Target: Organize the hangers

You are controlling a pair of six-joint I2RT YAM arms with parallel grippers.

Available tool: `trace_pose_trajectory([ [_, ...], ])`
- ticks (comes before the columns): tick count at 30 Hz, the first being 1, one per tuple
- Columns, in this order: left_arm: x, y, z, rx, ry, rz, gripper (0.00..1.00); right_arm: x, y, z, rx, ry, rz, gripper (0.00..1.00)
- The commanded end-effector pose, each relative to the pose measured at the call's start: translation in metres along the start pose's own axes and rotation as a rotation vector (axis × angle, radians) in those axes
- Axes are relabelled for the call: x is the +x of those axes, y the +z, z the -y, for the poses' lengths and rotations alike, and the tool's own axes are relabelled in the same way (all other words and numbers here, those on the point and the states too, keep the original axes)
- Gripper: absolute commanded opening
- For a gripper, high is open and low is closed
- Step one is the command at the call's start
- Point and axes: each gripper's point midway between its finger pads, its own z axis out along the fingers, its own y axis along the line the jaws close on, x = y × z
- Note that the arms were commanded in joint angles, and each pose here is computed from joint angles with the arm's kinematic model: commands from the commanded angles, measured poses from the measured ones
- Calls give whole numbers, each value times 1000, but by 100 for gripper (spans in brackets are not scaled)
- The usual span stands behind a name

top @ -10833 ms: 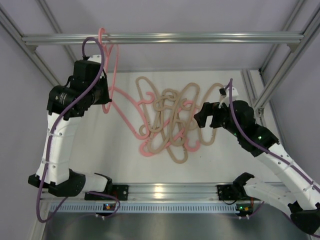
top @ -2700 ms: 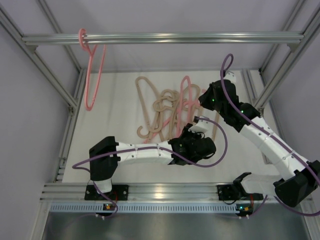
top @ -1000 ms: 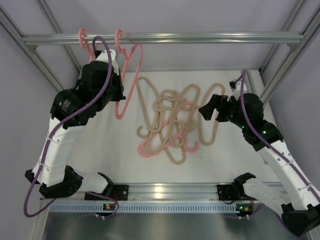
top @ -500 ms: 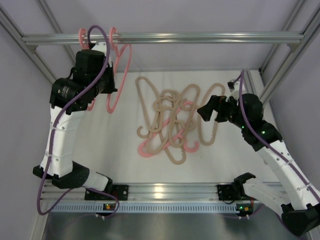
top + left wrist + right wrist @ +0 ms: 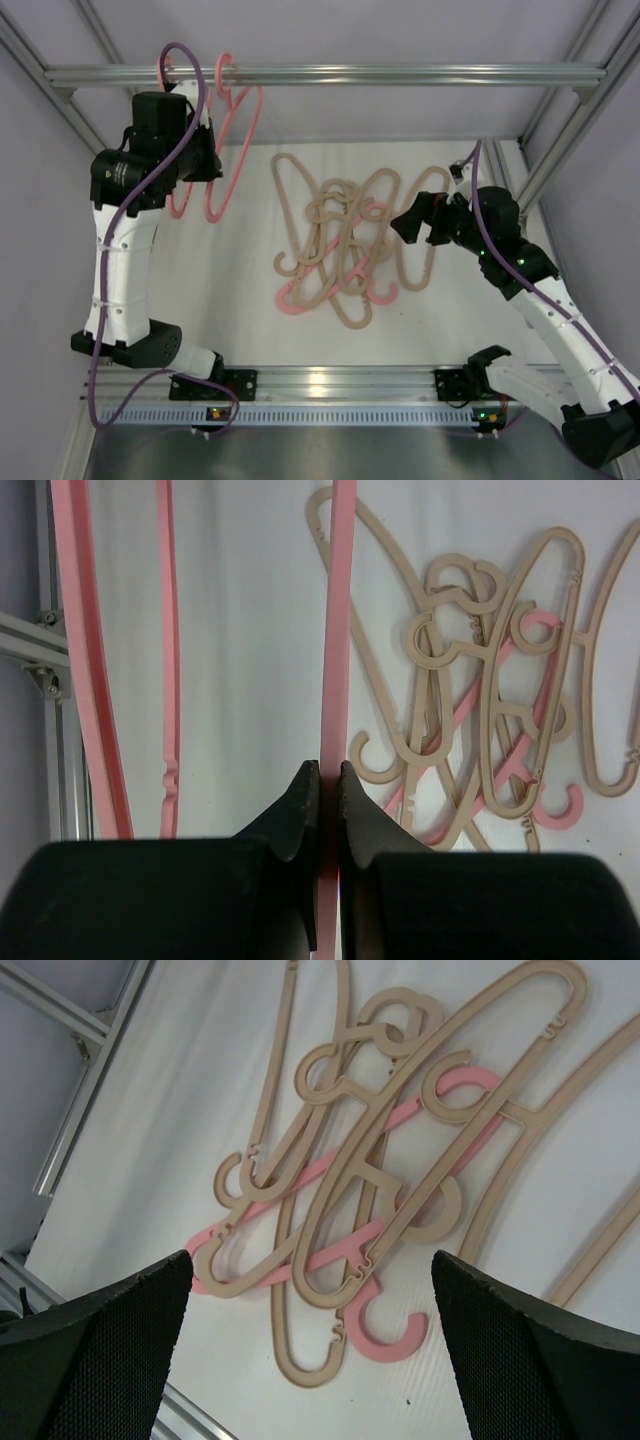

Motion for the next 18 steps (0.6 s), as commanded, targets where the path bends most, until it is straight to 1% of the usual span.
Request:
trace_pose_trajectory([
  [1, -28, 14, -15, -57, -54, 87, 0, -19, 2, -7, -37, -2, 69, 99],
  [4, -37, 13, -17, -59, -72, 122, 0, -17, 5, -7, -44, 0, 65, 99],
  [7, -38, 19, -20, -76, -72, 131, 0, -16, 8, -8, -57, 8, 58, 99],
  [13, -22, 44, -21, -84, -68, 78, 0, -14, 9, -9, -66, 15, 56, 99],
  [18, -10, 53, -34, -109, -90, 39, 0, -13, 7, -11, -71, 15, 57, 99],
])
